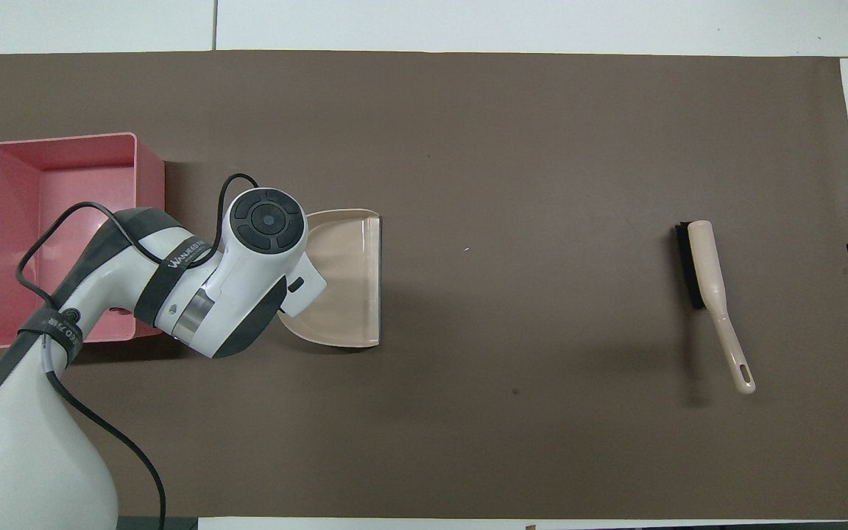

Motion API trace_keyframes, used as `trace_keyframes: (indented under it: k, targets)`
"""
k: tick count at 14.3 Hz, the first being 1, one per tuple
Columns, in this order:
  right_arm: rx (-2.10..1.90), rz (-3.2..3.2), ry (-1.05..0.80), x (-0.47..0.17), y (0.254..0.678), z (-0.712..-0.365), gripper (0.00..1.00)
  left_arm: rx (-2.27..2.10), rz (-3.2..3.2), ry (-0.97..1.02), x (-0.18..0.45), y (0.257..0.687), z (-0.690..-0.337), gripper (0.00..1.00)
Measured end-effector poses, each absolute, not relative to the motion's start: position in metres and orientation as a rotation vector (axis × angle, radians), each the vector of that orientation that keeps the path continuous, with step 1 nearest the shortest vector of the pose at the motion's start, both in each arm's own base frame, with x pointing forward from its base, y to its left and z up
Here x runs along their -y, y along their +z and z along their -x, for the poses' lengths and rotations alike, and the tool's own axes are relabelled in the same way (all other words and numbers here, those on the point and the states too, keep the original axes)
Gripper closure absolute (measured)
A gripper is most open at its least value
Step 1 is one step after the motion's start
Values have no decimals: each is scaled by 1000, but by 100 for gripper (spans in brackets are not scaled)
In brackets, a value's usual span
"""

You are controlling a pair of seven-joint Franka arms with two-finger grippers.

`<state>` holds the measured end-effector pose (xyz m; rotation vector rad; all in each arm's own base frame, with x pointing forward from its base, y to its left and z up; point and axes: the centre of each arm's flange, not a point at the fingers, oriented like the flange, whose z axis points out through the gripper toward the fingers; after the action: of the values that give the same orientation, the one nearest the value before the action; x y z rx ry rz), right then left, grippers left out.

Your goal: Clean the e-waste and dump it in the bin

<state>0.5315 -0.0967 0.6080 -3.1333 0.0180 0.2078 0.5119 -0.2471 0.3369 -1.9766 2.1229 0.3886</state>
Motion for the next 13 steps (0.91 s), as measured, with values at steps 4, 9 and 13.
trace_keyframes:
  k: [4, 9, 13]
  targets:
    - [-21, 3141, 160, 96, 613, -533, 1, -1994, 2091, 347, 222, 372, -519, 10]
    - [-26, 3146, 128, 97, 615, -535, 1, -1472, 2537, 278, 154, 435, -518, 2]
    - [-22, 3147, 119, 96, 617, -534, 1, -897, 2890, 160, 87, 468, -530, 2]
